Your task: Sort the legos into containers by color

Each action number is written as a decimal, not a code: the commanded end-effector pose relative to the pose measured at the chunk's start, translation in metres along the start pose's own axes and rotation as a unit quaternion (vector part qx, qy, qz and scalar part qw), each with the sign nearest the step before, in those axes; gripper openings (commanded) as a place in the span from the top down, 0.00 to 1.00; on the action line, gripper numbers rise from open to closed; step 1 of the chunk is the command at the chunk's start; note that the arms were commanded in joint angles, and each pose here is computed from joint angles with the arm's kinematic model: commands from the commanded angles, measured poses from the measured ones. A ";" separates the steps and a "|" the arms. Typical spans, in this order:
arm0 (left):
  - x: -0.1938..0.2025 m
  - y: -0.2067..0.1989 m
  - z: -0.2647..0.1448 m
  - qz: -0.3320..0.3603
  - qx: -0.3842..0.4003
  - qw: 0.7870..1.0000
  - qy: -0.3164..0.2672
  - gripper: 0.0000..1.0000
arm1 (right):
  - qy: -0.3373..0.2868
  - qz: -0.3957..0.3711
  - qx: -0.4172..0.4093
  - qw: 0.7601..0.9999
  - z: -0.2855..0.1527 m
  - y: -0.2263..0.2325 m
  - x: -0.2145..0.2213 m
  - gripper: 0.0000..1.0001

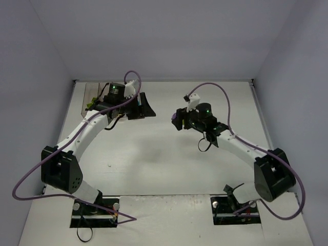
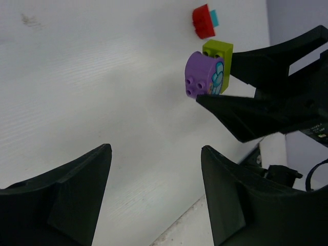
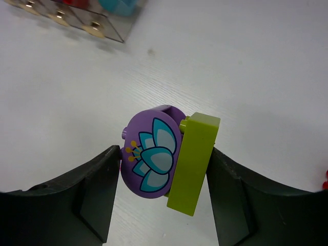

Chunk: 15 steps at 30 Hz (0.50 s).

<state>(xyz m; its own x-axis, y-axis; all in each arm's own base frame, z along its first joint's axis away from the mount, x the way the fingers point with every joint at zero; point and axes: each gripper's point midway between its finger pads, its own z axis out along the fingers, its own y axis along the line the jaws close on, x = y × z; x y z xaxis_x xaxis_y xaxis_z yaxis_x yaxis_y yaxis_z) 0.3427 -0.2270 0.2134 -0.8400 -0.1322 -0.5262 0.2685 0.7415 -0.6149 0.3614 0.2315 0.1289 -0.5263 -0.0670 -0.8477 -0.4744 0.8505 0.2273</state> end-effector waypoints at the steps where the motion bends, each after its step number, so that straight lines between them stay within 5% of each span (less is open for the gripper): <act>1: -0.029 -0.060 -0.020 0.019 0.119 0.992 -0.048 0.36 | -0.120 -0.093 -0.108 0.983 -0.034 0.043 -0.061 1.00; 15: -0.012 -0.132 -0.035 0.097 0.254 0.962 -0.025 0.36 | -0.186 -0.148 -0.220 0.946 -0.094 0.096 -0.104 1.00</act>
<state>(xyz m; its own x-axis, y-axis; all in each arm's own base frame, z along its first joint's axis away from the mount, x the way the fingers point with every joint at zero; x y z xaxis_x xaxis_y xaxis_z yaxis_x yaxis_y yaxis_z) 0.3135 -0.2908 0.2703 -0.8189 -0.0599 -0.5708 0.4906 0.4429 -0.7504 0.3099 0.2627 0.2319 -0.2237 -0.0698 -0.9722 -0.8030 0.5785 0.1432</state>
